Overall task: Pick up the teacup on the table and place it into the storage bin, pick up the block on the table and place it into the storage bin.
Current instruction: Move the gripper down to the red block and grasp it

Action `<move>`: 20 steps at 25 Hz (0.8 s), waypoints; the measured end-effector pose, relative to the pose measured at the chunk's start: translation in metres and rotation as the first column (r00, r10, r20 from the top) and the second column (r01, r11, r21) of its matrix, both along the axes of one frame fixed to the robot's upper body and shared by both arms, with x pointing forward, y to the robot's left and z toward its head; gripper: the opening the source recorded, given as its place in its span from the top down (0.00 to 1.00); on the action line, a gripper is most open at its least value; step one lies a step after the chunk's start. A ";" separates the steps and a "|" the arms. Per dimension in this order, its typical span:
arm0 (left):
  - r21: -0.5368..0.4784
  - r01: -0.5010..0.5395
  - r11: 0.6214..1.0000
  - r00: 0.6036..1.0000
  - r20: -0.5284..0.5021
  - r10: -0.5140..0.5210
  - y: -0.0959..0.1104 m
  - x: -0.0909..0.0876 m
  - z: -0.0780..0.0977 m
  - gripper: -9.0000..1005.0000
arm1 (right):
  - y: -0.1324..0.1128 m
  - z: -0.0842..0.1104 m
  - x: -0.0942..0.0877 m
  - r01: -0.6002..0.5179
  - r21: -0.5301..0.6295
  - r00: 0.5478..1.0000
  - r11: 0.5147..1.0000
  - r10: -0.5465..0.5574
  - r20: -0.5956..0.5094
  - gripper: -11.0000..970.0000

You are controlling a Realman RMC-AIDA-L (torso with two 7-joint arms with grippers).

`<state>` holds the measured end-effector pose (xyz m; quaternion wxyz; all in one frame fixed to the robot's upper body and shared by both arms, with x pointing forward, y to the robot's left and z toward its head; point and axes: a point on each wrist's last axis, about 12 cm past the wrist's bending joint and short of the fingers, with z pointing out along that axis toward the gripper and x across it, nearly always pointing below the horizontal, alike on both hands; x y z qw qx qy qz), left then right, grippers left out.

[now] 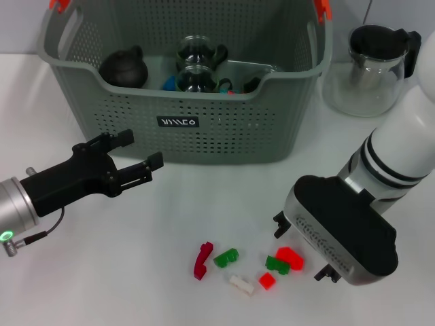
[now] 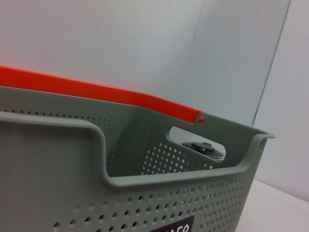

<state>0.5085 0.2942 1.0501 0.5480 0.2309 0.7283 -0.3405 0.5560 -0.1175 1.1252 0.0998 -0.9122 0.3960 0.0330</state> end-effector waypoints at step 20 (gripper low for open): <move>-0.008 -0.025 1.000 1.000 -0.010 0.025 0.005 -0.003 -0.002 0.14 | 0.014 -0.010 0.000 -0.051 -0.040 0.999 0.998 0.050 -0.014 0.11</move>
